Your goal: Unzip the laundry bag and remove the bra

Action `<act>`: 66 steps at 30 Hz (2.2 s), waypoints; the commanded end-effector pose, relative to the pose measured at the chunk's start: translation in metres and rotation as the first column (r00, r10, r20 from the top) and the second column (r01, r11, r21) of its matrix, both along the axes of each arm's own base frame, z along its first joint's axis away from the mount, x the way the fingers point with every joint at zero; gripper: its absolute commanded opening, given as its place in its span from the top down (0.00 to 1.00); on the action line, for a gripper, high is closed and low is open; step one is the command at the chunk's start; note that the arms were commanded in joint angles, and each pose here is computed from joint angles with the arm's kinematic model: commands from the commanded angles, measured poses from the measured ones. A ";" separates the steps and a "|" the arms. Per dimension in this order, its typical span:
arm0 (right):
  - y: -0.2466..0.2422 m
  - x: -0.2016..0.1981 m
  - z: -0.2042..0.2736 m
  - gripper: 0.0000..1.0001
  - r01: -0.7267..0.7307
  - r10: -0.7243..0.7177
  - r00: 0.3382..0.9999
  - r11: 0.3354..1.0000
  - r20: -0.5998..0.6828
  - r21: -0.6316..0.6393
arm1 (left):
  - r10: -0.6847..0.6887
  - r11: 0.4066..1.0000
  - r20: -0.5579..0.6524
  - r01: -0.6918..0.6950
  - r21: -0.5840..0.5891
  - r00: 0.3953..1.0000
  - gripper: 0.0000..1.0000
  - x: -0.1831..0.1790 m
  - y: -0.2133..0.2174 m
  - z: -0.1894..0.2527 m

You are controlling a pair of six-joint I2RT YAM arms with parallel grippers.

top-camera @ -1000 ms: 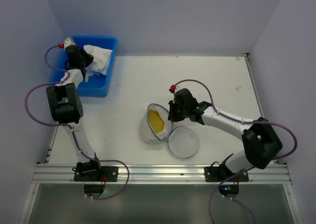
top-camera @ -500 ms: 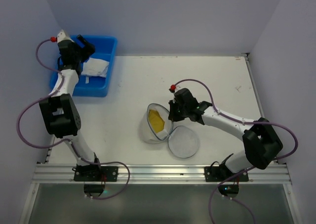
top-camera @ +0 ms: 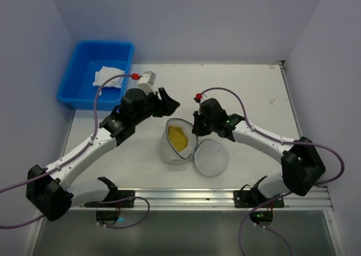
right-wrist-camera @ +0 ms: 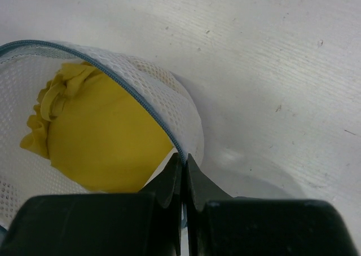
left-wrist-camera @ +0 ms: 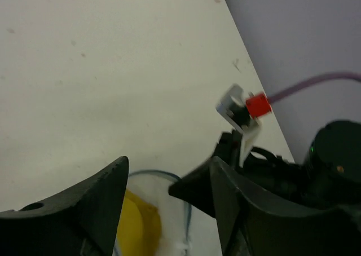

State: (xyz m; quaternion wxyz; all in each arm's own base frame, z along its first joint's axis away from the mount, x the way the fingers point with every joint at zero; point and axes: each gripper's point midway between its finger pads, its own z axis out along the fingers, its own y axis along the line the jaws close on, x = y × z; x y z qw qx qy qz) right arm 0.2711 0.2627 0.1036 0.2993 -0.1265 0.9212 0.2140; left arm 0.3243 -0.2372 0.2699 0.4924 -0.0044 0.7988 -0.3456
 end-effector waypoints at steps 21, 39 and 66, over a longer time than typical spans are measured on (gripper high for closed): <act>-0.003 -0.008 0.028 1.00 0.007 -0.012 0.999 0.996 0.053 0.085 | 0.207 0.884 -0.280 -0.057 0.463 0.937 0.42 -0.061 -0.016 -0.161; 0.028 -0.028 0.010 1.00 -0.084 0.084 0.996 0.990 0.006 0.114 | 0.313 0.780 -0.402 0.008 0.625 0.860 0.31 -0.068 -0.010 -0.268; 0.013 0.006 0.000 1.00 -0.022 0.023 1.000 0.999 0.009 -0.049 | -0.310 0.944 0.081 0.296 0.147 0.947 1.00 -0.098 -0.064 -0.080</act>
